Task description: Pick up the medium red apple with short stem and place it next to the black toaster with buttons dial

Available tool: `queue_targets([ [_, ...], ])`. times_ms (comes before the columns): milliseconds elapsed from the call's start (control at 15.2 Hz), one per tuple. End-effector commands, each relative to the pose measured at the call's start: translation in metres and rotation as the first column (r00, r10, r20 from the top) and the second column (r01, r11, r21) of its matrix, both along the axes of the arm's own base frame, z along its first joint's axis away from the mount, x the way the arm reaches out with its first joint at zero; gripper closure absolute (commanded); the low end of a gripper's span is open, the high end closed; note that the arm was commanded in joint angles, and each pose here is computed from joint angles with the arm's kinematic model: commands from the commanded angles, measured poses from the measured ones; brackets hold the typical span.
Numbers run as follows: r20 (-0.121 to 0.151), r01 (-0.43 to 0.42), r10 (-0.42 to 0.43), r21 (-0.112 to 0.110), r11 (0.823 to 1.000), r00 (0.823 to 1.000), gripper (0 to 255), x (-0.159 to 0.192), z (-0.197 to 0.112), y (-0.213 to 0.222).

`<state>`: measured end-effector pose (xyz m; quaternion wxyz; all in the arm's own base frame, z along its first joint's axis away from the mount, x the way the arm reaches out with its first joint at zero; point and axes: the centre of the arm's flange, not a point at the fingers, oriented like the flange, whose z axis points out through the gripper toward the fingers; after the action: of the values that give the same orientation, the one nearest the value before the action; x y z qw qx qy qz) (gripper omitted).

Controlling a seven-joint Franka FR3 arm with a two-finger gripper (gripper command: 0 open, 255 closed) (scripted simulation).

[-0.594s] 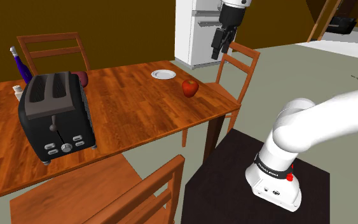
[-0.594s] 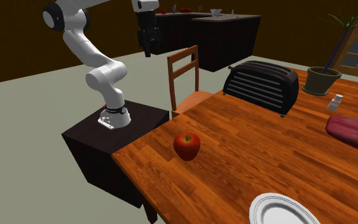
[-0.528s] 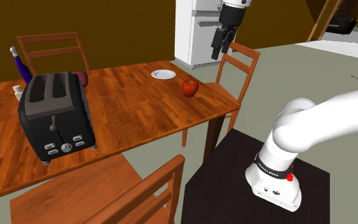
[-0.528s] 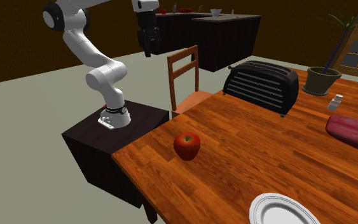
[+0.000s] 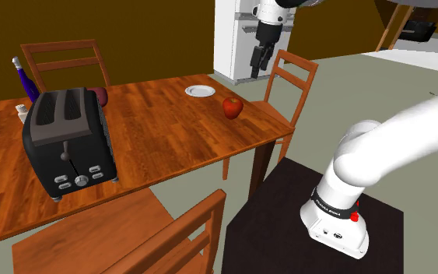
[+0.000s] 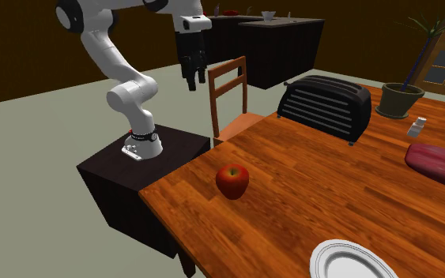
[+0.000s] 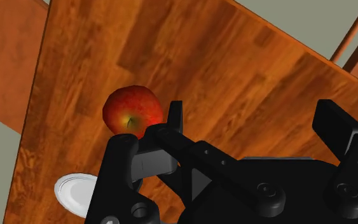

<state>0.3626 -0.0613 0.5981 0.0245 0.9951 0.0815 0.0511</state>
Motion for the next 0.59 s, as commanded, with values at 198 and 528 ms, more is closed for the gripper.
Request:
queue_targets([
  [198, -0.029, -0.064, 0.063, -0.014, 0.998, 0.998, 0, 0.047, -0.038, -0.035],
  [528, -0.059, -0.126, 0.124, -0.026, 0.992, 0.990, 0, 0.095, -0.073, -0.068],
])
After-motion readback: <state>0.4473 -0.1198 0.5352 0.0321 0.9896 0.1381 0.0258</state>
